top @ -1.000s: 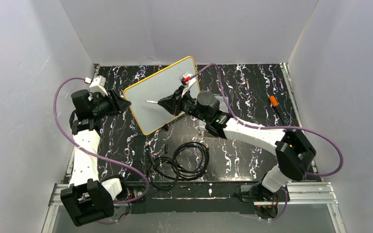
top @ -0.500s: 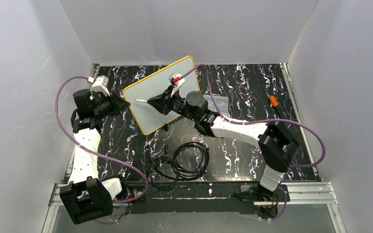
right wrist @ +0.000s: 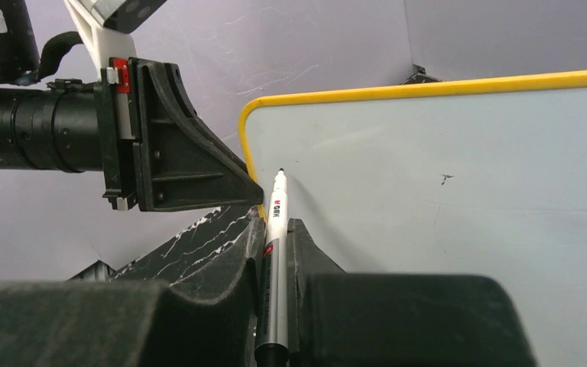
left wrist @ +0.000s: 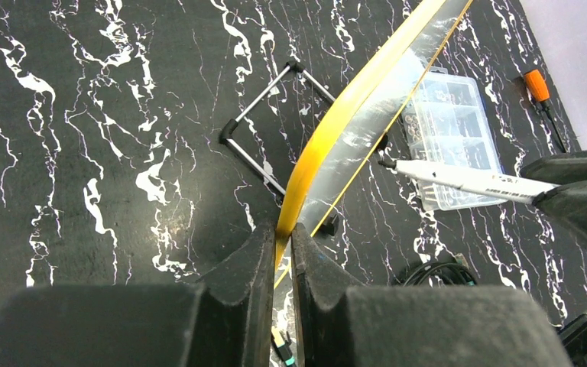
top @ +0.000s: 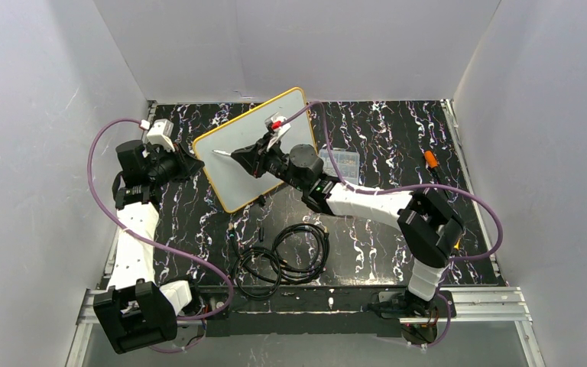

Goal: Write a sentence on the whiteboard

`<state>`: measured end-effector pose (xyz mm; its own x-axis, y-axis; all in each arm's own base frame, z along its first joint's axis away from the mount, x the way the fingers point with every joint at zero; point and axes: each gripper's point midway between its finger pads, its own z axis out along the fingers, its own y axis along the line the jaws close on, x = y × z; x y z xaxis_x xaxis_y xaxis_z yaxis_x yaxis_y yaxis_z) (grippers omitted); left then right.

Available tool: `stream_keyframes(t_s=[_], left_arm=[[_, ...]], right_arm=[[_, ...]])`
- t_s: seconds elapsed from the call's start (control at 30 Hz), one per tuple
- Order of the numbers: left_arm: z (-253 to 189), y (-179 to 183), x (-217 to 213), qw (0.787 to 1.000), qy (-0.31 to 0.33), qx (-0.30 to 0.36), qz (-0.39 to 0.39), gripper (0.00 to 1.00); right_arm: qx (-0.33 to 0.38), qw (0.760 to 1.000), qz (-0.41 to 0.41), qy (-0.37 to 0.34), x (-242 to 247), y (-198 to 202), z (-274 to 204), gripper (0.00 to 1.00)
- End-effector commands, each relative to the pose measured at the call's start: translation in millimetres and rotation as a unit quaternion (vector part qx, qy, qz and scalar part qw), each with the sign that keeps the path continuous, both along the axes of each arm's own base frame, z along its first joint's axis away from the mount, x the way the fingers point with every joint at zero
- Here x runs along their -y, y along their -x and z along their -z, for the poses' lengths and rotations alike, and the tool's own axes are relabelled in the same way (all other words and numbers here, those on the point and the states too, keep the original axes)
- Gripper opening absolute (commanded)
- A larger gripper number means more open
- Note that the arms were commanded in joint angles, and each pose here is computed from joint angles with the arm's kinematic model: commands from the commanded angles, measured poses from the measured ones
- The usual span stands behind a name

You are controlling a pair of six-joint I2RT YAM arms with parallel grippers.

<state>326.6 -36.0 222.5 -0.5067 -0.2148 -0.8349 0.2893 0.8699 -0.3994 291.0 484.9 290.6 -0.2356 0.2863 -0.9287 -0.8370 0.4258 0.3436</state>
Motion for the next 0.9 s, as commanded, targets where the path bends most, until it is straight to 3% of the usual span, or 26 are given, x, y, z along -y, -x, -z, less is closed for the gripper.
stream_keyframes(t_s=[0.0, 0.87], left_arm=[[2.1, 5.5, 3.4, 1.0, -0.014, 0.004, 0.008, 0.0], [-0.6, 7.4, 5.2, 1.0, -0.021, 0.011, 0.011, 0.0]], right_arm=[[0.044, 0.997, 0.013, -0.057, -3.1, -3.2, -47.6, 0.01], [0.032, 0.999, 0.011, -0.011, -30.3, -8.1, -11.3, 0.01]])
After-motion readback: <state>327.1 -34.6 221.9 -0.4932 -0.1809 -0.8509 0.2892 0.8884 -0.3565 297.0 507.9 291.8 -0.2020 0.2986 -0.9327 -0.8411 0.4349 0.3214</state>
